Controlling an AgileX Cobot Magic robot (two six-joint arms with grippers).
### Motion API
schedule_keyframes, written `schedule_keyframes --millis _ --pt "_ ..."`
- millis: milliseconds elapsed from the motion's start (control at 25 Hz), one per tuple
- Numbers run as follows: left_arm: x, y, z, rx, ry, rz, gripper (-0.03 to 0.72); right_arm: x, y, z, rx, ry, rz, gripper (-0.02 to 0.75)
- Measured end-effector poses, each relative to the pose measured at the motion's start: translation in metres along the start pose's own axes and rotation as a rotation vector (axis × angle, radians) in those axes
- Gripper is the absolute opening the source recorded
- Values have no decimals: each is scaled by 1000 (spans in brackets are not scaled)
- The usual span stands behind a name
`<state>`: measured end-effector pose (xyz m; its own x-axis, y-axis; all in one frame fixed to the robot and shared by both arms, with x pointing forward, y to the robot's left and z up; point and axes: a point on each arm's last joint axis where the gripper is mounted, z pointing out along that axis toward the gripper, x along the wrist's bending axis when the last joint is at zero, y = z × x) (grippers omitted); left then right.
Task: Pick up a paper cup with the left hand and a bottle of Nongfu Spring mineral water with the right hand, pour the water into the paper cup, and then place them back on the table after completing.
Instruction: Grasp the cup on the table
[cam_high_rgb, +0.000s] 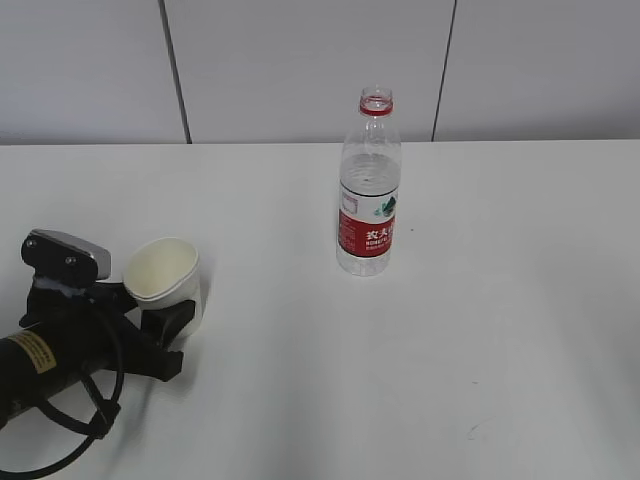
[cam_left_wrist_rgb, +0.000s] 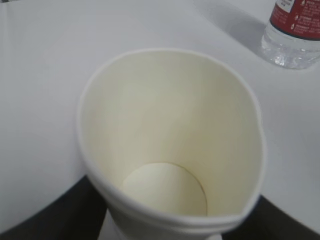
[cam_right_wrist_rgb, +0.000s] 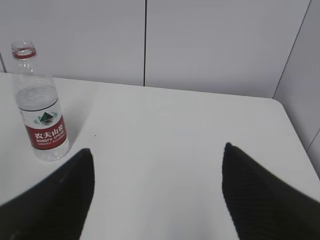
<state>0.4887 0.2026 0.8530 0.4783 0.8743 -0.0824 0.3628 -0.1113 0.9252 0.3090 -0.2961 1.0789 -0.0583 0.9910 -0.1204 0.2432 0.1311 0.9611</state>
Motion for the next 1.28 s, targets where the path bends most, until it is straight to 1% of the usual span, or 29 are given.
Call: schedule_keyframes --millis 120,360,560,680,800,920,1040,1160,1280 --pt "0 0 0 1 0 0 407 -1 1 20 -1 -6 1 587" --pt "0 0 0 1 0 0 407 -4 6 56 -42 -25 4 587" --pt "0 0 0 0 0 0 407 -5 2 89 1 -26 5 587" --pt "0 0 0 0 0 0 407 -6 -2 108 1 -32 4 587" --pt "0 0 0 0 0 -1 407 -6 -1 124 -49 -36 -39 587" --pt "0 0 0 0 0 -1 407 -2 -2 139 -105 -1 -93 587" --pt "0 0 0 0 0 -1 407 4 -6 154 -141 62 -95 587" --pt "0 0 0 0 0 -1 407 11 -15 169 -140 121 -123 587" --pt "0 0 0 0 0 -1 407 15 -26 183 -125 161 -88 587"
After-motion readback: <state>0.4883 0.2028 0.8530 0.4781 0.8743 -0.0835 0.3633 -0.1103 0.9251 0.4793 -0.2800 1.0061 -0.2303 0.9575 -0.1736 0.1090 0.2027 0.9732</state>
